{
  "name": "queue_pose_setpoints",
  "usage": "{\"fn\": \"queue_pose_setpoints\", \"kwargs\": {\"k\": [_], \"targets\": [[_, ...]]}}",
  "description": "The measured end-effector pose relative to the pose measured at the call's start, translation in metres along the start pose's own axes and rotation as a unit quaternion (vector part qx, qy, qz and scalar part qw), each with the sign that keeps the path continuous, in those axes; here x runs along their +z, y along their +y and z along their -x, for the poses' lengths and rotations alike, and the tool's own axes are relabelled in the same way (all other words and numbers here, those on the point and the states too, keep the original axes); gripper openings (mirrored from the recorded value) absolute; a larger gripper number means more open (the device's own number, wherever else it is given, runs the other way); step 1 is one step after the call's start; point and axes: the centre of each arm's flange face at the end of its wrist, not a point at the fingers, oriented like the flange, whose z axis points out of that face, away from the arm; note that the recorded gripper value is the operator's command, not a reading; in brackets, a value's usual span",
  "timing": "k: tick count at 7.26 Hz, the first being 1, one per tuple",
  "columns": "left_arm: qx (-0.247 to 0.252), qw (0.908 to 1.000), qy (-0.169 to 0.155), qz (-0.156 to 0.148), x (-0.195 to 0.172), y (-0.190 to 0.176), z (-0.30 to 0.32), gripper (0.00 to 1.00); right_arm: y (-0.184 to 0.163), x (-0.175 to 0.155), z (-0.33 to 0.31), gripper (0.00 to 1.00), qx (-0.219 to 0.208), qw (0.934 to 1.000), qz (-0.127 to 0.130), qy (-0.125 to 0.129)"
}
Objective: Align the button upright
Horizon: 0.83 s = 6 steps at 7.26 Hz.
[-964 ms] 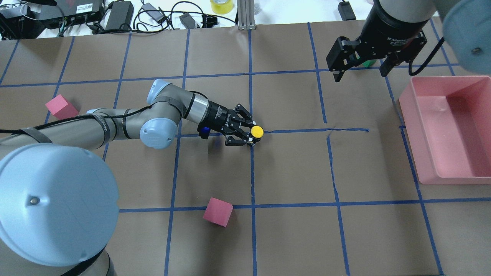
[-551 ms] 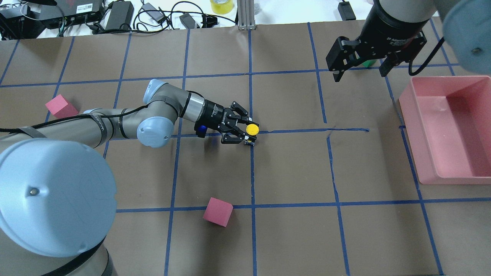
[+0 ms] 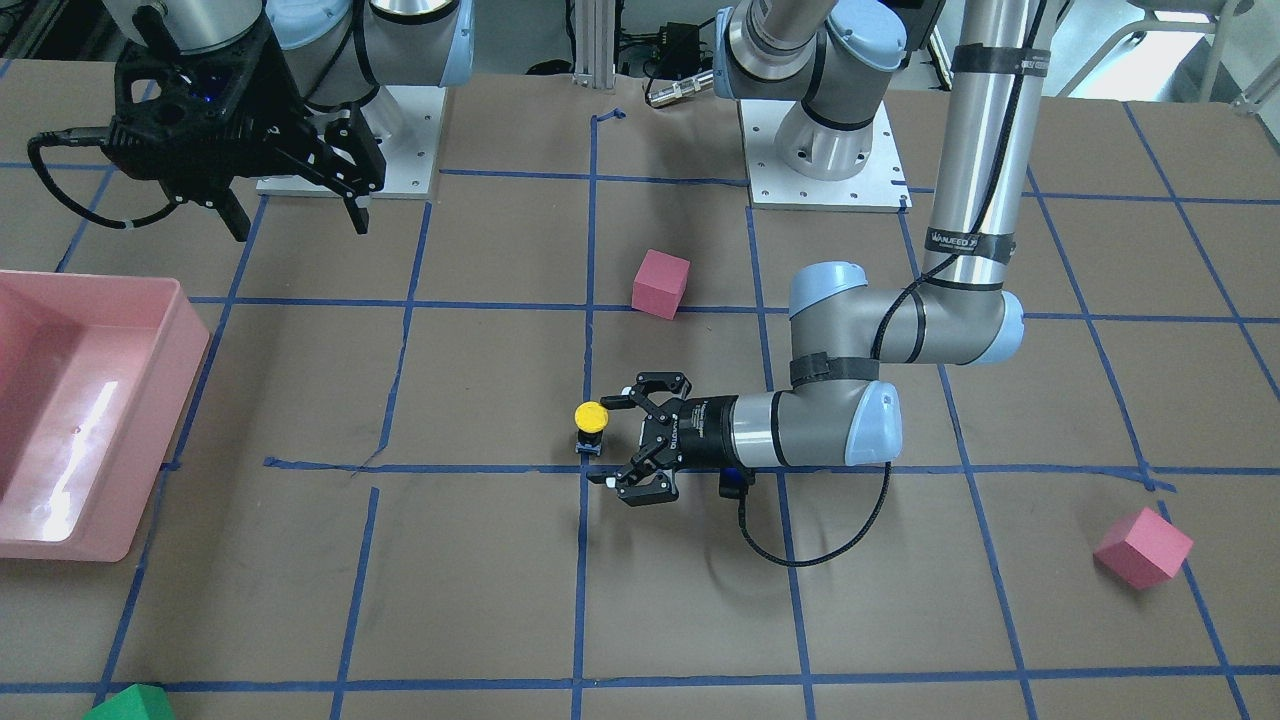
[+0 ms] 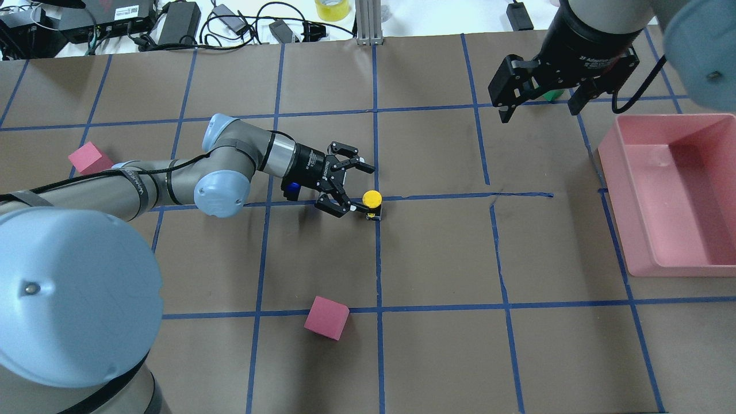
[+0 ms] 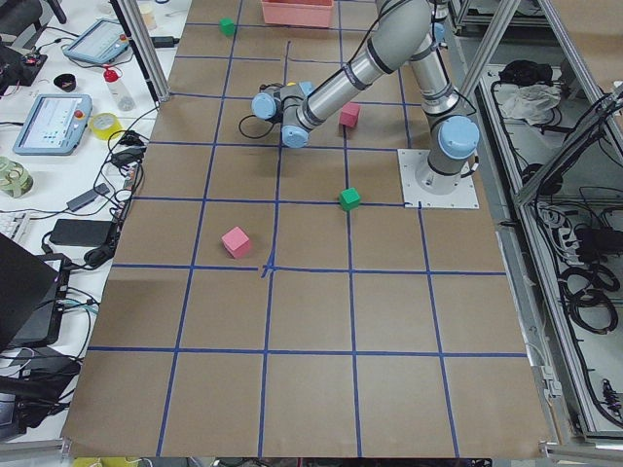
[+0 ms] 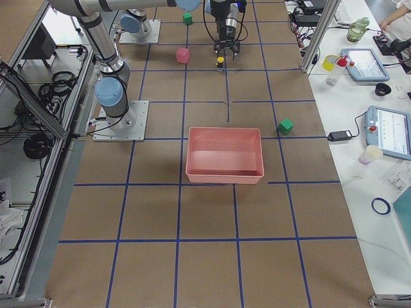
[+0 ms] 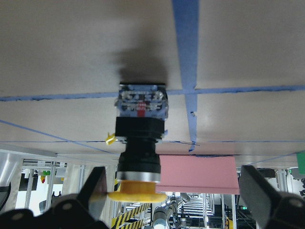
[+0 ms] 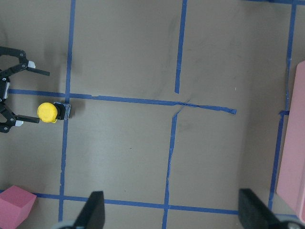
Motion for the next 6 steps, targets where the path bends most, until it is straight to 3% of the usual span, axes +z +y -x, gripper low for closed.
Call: {"fn": "queue_pose_setpoints", "kwargs": {"k": [1, 2, 3, 5, 6], "targets": [[0.009, 0.9999, 0.012, -0.009, -0.017, 0.01, -0.003, 1.0, 0.0, 0.0, 0.0, 1.0, 0.0, 1.0, 0.0, 0.0], [0.024, 0.9988, 0.022, -0.037, -0.037, 0.02, -0.007, 1.0, 0.0, 0.0, 0.0, 1.0, 0.0, 1.0, 0.0, 0.0], [0.046, 0.9938, 0.029, -0.097, -0.064, 0.034, -0.015, 1.0, 0.0, 0.0, 0.0, 1.0, 0.0, 1.0, 0.0, 0.0], [0.115, 0.9687, 0.023, -0.219, -0.111, 0.066, -0.023, 1.0, 0.0, 0.0, 0.0, 1.0, 0.0, 1.0, 0.0, 0.0], [0.179, 0.9416, -0.008, -0.285, -0.136, 0.079, -0.022, 1.0, 0.0, 0.0, 0.0, 1.0, 0.0, 1.0, 0.0, -0.001]]}}
